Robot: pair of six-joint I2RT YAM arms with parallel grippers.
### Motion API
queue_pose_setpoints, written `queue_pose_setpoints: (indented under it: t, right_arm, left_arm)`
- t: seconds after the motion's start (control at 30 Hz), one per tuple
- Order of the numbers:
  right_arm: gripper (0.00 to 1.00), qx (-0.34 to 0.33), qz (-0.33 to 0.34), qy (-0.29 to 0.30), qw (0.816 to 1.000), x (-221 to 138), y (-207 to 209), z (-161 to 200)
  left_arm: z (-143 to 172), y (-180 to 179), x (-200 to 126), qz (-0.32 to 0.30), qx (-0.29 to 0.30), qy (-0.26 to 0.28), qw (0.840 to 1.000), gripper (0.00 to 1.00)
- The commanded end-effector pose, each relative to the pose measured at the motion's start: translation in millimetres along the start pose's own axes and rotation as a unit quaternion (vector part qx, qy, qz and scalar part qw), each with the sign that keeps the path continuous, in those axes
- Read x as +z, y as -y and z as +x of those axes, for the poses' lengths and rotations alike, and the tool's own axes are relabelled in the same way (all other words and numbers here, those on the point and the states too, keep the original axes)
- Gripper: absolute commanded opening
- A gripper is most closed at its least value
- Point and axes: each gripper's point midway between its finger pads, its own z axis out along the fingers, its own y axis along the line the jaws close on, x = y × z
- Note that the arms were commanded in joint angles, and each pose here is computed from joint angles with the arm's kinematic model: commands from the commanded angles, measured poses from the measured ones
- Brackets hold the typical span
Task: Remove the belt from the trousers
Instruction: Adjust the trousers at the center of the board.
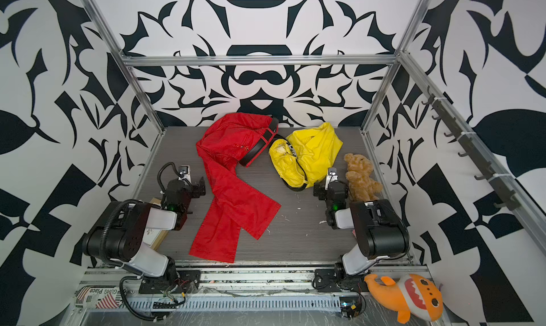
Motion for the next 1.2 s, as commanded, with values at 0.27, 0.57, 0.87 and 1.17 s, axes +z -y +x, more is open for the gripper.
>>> queue_pose_setpoints:
  t: [0.27, 0.57, 0.87, 1.17]
  right_arm:
    - [0.99, 0.009, -0.021, 0.027, 0.999, 1.2, -6.0, -20.8]
    - [0.99, 0.009, -0.021, 0.026, 0.999, 1.2, -6.1, -20.5]
    - [0.99, 0.001, -0.038, 0.027, 0.999, 1.2, -12.8, -21.0]
    - [0.99, -0.011, -0.065, 0.037, 0.997, -3.7, -21.5, -20.6]
  left_arm:
    - [-11.0, -1.3, 2.4, -0.003, -0.007, 0.015, 1.0, 1.0]
    - [-10.8, -1.3, 2.6, -0.004, -0.007, 0.014, 1.0, 1.0]
    - [-11.4, -1.6, 1.1, -0.003, -0.007, 0.017, 1.0, 1.0]
    - [-54.0, 25.8, -20.6, -0.031, 0.086, 0.036, 0.995, 0.99]
